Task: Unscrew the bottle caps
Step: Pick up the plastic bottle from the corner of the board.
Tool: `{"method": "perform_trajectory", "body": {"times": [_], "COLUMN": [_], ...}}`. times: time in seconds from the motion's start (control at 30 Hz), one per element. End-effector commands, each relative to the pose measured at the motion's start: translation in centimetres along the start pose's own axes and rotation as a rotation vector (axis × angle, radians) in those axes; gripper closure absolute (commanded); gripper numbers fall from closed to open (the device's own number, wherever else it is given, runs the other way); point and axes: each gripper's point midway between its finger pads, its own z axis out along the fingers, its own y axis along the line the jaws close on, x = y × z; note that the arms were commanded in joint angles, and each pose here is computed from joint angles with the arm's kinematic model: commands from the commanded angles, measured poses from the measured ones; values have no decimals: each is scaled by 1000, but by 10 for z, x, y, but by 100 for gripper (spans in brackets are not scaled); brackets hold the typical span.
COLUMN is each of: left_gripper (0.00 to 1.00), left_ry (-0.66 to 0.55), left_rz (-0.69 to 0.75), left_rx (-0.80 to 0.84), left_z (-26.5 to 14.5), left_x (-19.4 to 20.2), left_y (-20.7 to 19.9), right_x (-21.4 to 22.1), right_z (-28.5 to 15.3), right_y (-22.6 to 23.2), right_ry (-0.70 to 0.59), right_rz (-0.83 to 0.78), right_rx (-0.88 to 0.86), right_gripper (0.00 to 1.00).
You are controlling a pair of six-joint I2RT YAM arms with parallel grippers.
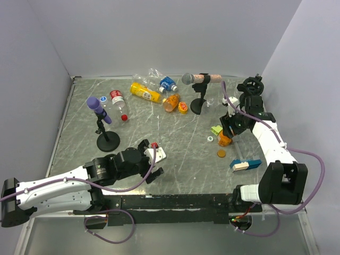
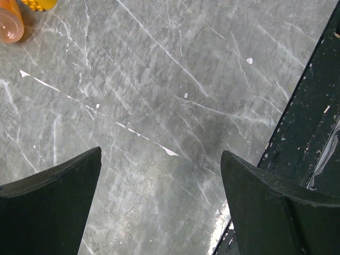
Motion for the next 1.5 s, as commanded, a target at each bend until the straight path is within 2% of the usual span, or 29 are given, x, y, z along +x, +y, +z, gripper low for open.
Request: {"method": "perform_trajectory", "body": {"times": [0.0, 0.27, 0.47, 0.6, 0.73, 0.8, 0.93, 1.07, 1.2, 1.47], "left_gripper": [4, 3, 3, 3, 3, 3, 3, 3, 3, 3], "left_ry": [-29, -66, -158, -251, -334, -310, -163, -115, -49, 113], "left_rz": [9, -8, -53, -162, -323, -446, -668, -772, -782, -728], "left_rx": [0, -11, -38, -71, -62, -93, -200, -315, -412, -462], "left_z": [1, -4, -14, -21, -17, -6, 22, 45, 67, 108], "left_x": [-6, -13, -29, -49, -75, -84, -87, -93, -84, -64], "left_y": [0, 2, 10, 27, 48, 67, 112, 154, 183, 208], "right_x": [-18, -34, -54, -61, -64, -60, -52, -51, -53, -54], "right_z": [-20, -45, -77, -90, -105, -110, -109, -110, -114, -116], "right_y": [5, 20, 42, 73, 123, 140, 153, 155, 152, 151], "right_ry": [-78, -168, -320, -441, -591, -638, -672, -672, -690, -700], "right_rz": [-12, -47, -107, -175, -261, -293, -320, -286, -284, -272], "right_rx": [-4, -24, -50, -154, -377, -458, -522, -526, -476, -450], "right_gripper": [28, 28, 25, 21, 15, 14, 11, 11, 11, 7]}}
